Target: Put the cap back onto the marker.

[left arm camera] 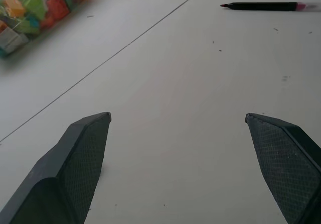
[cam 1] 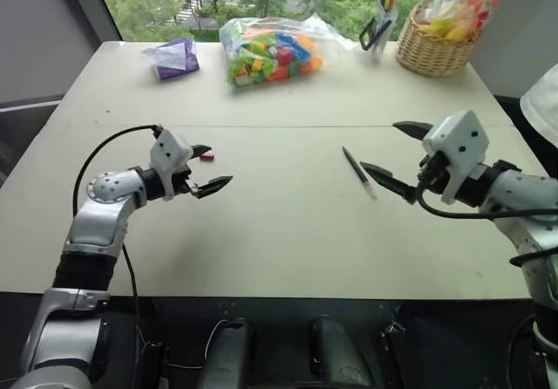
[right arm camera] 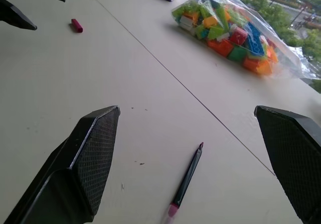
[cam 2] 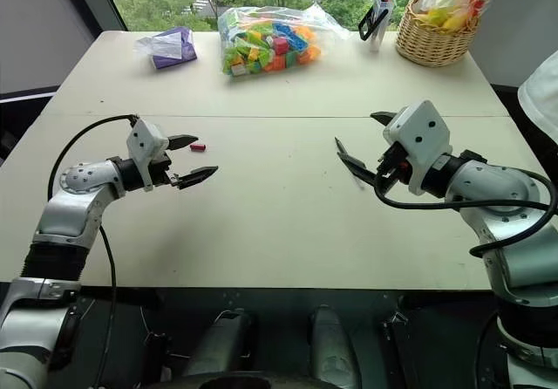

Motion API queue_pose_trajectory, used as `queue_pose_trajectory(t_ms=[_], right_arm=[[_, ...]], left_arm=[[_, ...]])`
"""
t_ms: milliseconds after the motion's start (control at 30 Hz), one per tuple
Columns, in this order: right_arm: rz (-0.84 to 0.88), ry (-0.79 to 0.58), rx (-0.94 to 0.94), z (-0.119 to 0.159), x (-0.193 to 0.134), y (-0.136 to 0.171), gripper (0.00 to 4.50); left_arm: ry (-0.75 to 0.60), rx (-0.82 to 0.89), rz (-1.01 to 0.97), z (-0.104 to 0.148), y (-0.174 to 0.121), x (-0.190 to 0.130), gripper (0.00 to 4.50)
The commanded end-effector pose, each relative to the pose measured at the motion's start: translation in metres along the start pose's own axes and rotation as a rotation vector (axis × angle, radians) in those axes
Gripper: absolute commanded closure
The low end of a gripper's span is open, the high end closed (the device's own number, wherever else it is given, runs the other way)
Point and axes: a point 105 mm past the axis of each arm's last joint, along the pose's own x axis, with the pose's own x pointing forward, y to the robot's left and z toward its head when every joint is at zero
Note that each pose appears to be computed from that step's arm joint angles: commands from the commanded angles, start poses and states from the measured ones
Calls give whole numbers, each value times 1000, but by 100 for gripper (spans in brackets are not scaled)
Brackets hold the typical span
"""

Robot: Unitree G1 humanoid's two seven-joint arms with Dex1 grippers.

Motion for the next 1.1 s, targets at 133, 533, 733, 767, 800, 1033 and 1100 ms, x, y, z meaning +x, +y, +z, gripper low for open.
queue_pose_trajectory(t_ms=[133,533,733,767,800,1033,1100], right_arm=[[-41,-41,-34,11,-5,5,6],[-79,-19,-26,9,-14,11,6],[-79,-15,-30,9,-14,10,6],[-78,-15,-32,9,-14,10,6],[-77,-14,-34,9,-14,10,6],[-76,-11,-41,10,-13,9,6],[-76,-10,-43,11,-14,9,6]], left_arm=[[5,35,89,-10,30,8,0],[104,27,291,-23,72,16,0],[127,-79,266,-37,66,17,0],[136,-100,254,-41,63,18,0],[145,-113,242,-44,61,19,0],[170,-153,227,-51,55,24,0],[174,-160,221,-52,54,26,0]])
